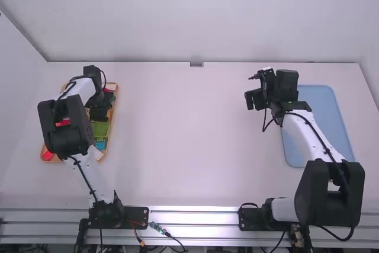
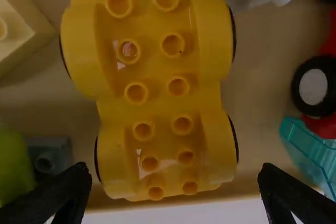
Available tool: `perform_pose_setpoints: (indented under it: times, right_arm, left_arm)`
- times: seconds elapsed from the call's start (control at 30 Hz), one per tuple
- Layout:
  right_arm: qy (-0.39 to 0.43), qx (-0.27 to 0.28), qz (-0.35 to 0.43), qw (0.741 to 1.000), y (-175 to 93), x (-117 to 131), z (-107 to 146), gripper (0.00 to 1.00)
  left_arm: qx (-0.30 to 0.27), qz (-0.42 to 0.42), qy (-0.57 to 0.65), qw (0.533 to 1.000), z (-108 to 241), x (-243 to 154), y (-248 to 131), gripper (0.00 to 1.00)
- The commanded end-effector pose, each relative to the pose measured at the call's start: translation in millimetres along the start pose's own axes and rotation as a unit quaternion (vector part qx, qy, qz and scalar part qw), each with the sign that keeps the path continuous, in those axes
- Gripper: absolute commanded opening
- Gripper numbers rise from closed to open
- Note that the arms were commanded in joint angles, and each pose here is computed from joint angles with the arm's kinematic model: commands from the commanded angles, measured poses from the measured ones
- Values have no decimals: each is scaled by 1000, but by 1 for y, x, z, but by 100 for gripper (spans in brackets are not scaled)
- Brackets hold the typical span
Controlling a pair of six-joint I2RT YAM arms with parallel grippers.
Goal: Assemble lego blocks to make yellow taxi
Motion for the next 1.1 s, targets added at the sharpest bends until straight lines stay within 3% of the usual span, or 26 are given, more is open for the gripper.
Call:
perform_pose_setpoints:
  times: [0.0,0.5,0.67,1.07]
  right_arm:
    - [-2,-11,1,1000,-3,-2,-10,99]
    - [-2,-11,1,1000,-3,-2,-10,99]
    - [-2,-11,1,1000,-3,-2,-10,99]
    - [-3,-11,1,1000,-3,-2,-10,99]
  left_arm:
    - [-6,-20,-17,1000,-1,12,8,84]
    - [10,-23,-35,999,-25,26,20,82]
    - [27,-13,-29,999,-26,24,23,78]
    - [46,16,26,998,-15,11,22,80]
Point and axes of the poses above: each hand's point on the last joint's axis, 136 mm out from that joint toward the fingers, its own y axis out along the fingers, its own x axis along the line the jaws close on, z = x × y, the point moved 1 cm from there along -y, back along the fingers, and after that the axes turned 9 degrees about -y, right-handed, at the moved point
